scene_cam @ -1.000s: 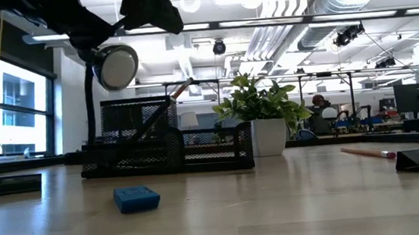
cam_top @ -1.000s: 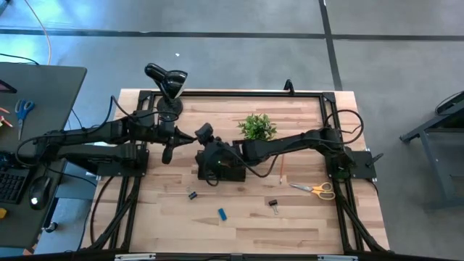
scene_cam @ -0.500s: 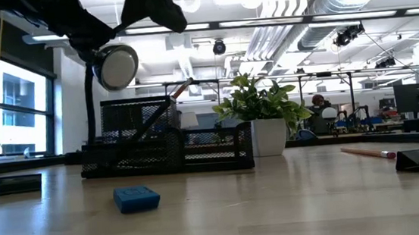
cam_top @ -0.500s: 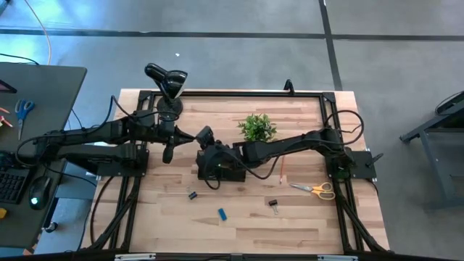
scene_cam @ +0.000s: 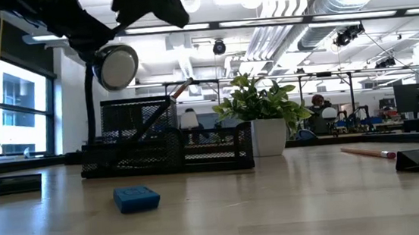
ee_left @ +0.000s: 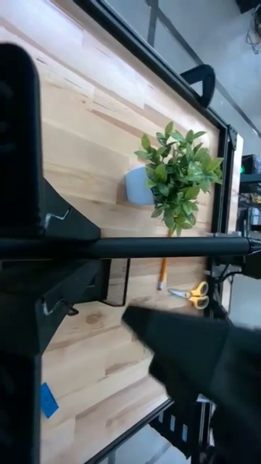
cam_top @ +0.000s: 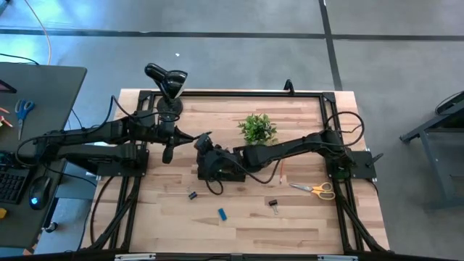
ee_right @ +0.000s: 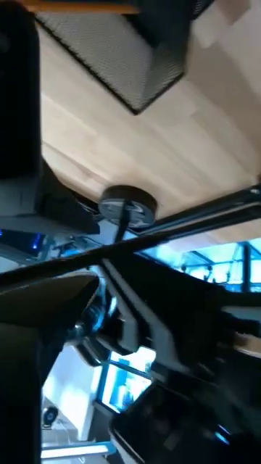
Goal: Pick and place office supplies into organizer
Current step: Put the black pen into the black desk organizer
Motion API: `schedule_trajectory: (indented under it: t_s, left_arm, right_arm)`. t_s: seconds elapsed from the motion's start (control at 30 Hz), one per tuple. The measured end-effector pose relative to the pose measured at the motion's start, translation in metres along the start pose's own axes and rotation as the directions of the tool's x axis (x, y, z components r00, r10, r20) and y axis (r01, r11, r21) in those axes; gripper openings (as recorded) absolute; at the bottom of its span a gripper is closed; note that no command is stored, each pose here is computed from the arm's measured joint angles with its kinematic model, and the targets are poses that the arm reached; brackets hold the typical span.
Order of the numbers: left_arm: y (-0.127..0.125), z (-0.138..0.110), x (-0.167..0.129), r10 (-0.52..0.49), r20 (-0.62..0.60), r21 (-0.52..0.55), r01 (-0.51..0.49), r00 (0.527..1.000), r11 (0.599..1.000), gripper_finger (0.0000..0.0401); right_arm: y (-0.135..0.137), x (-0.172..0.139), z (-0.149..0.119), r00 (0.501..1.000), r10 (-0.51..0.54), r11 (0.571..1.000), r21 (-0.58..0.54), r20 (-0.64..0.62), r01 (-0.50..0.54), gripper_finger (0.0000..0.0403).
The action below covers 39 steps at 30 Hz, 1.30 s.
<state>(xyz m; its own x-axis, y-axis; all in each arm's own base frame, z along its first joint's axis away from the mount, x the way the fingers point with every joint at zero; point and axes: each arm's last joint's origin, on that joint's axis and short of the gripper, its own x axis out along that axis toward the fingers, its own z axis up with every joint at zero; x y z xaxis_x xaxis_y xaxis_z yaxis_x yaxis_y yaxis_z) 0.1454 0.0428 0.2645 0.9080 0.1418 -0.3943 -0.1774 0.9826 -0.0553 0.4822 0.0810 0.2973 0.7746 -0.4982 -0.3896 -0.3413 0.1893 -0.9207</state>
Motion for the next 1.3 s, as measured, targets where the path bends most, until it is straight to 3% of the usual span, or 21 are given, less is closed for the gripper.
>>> schedule_trajectory:
  t_s: [0.2,0.4,0.93,1.2,1.3]
  left_arm:
    - [0.0,0.0,0.0,-0.003,0.002,-0.007,0.003,1.0,1.0,0.002]
    - [0.0,0.0,0.0,-0.003,-0.003,-0.002,0.003,1.0,1.0,0.002]
    - [0.0,-0.002,0.0,-0.012,-0.016,0.017,0.012,1.0,1.0,0.0021]
    - [0.0,0.001,-0.001,-0.001,0.009,0.021,0.001,1.0,1.0,0.003]
    - [-0.001,0.002,-0.007,0.01,0.034,0.023,-0.01,0.999,1.0,0.0043]
  right_arm:
    - [-0.004,0.008,-0.01,0.999,-0.014,0.999,0.039,-0.044,0.016,0.0137]
    - [-0.008,0.019,-0.025,0.996,-0.009,0.993,0.114,-0.088,0.019,0.0133]
    - [0.001,0.012,-0.018,0.997,0.052,0.986,0.163,-0.056,-0.042,0.0017]
    - [0.006,0.011,-0.019,0.992,0.092,0.91,0.412,-0.085,-0.05,0.0016]
    - [0.014,0.009,-0.024,0.979,0.159,0.889,0.45,-0.13,-0.084,0.0016]
